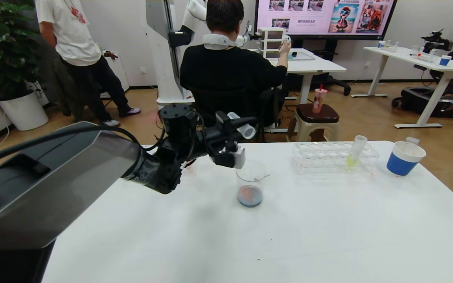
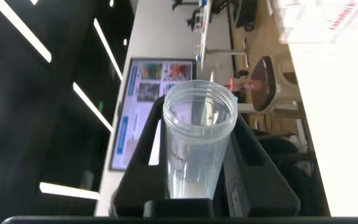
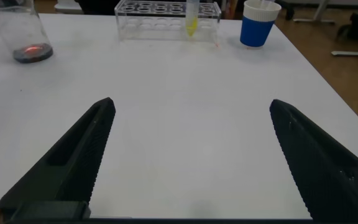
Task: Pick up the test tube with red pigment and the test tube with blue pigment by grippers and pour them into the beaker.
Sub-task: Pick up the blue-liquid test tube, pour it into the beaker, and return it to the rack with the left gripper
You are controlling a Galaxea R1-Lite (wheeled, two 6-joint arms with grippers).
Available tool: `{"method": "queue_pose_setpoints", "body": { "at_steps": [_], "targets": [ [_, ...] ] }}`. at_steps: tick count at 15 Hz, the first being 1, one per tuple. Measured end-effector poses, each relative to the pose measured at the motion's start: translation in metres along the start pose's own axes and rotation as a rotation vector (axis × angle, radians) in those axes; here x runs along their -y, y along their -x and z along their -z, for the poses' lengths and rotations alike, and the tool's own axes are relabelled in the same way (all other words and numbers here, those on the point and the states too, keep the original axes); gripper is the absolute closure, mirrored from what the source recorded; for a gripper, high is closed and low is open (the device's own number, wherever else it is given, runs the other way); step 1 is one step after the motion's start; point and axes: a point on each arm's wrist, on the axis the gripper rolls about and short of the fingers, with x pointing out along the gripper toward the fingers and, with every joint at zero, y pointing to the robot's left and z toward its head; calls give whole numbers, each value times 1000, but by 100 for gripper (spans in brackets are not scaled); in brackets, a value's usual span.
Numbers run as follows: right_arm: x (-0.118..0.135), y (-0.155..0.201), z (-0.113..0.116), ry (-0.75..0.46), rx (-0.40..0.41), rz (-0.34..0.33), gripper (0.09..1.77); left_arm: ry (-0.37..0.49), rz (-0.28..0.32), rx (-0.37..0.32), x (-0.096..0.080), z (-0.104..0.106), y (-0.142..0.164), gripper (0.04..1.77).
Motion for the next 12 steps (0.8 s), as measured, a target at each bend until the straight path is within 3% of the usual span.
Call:
{"method": "queue_pose_setpoints", "body": {
  "at_steps": [1, 2, 5, 9, 12],
  "targets": [
    [0, 0, 0, 0, 0, 0, 12, 108, -52, -72, -7, -1, 1, 130],
    [0, 0, 0, 0, 0, 0, 12, 241, -132, -192, -12, -4, 2, 130],
    [0, 0, 0, 0, 0, 0, 12, 686, -404, -501, -22, -25, -1, 130],
    [0, 0, 0, 0, 0, 0, 12, 1179, -667, -720, -42, -46, -9, 130],
    [0, 0, 0, 0, 0, 0, 12, 1451, -779, -798, -60, -53, -5, 130]
  ]
}}
